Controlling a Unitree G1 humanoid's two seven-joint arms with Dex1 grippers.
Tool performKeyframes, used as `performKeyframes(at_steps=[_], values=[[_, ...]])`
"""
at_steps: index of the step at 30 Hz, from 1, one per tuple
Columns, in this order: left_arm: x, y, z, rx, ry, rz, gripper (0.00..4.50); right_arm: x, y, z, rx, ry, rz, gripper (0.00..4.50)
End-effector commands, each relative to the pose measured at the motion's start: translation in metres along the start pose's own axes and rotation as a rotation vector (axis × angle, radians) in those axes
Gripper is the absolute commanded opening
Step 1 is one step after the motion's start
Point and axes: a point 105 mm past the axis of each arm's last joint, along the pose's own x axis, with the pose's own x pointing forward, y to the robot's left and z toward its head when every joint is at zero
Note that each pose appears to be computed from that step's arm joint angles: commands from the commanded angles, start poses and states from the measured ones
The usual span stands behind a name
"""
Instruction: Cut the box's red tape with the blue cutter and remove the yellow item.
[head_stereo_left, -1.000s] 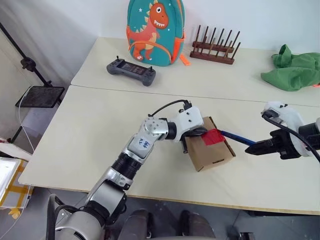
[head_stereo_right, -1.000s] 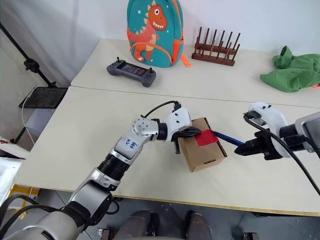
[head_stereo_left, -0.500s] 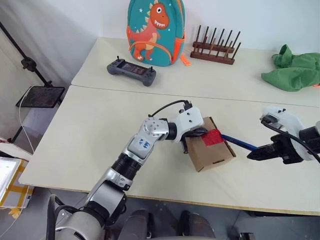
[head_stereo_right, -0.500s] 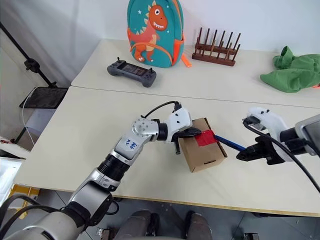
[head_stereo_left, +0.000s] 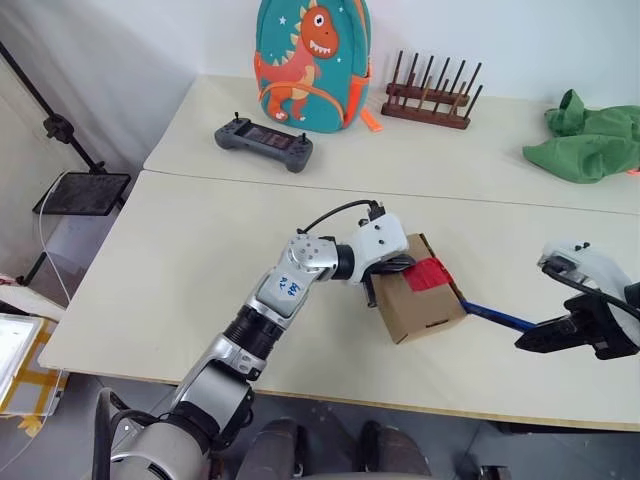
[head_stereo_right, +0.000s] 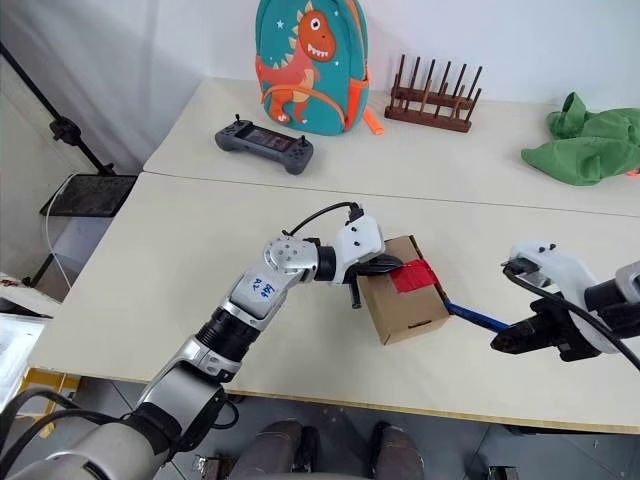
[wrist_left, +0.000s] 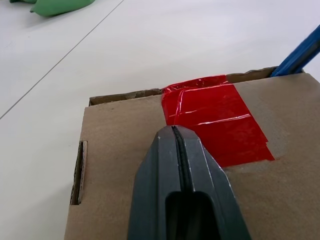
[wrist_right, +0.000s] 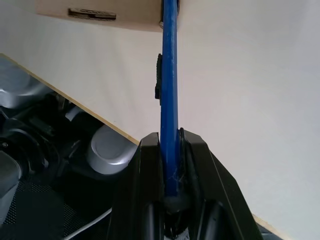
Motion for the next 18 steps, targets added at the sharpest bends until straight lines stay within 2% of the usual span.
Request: performKeyframes(at_steps=[1,2,5,8,10,13,17,18], values=[[-0.005,-0.001,0.007,-0.03,-0.12,-0.036,0.0,-0.041,0.01,0.017,-0.082,-0.256,0.067,0.15],[-0.011,0.003,0.018,-0.03,-0.158,-0.048,0.0,-0.046,0.004,0.013,-0.051,-0.31,0.076,0.15],[-0.032,0.015,0.039,0.002,-0.216,-0.088,0.0,-0.053,-0.047,-0.004,0.037,-0.481,-0.071,0.15],[-0.048,0.026,0.045,0.03,-0.22,-0.084,0.0,-0.049,-0.077,-0.019,0.065,-0.583,-0.146,0.15],[-0.062,0.036,0.041,0.057,-0.187,-0.06,0.0,-0.039,-0.097,-0.027,0.079,-0.637,-0.208,0.15],[-0.081,0.049,0.02,0.055,-0.106,-0.001,0.0,-0.021,-0.126,-0.039,0.075,-0.674,-0.338,0.15],[-0.115,0.058,-0.026,-0.007,0.07,0.08,0.0,-0.001,-0.18,-0.055,0.097,-0.724,-0.655,0.15],[-0.121,0.057,-0.034,-0.029,0.097,0.092,0.0,0.007,-0.186,-0.058,0.082,-0.7,-0.668,0.5]])
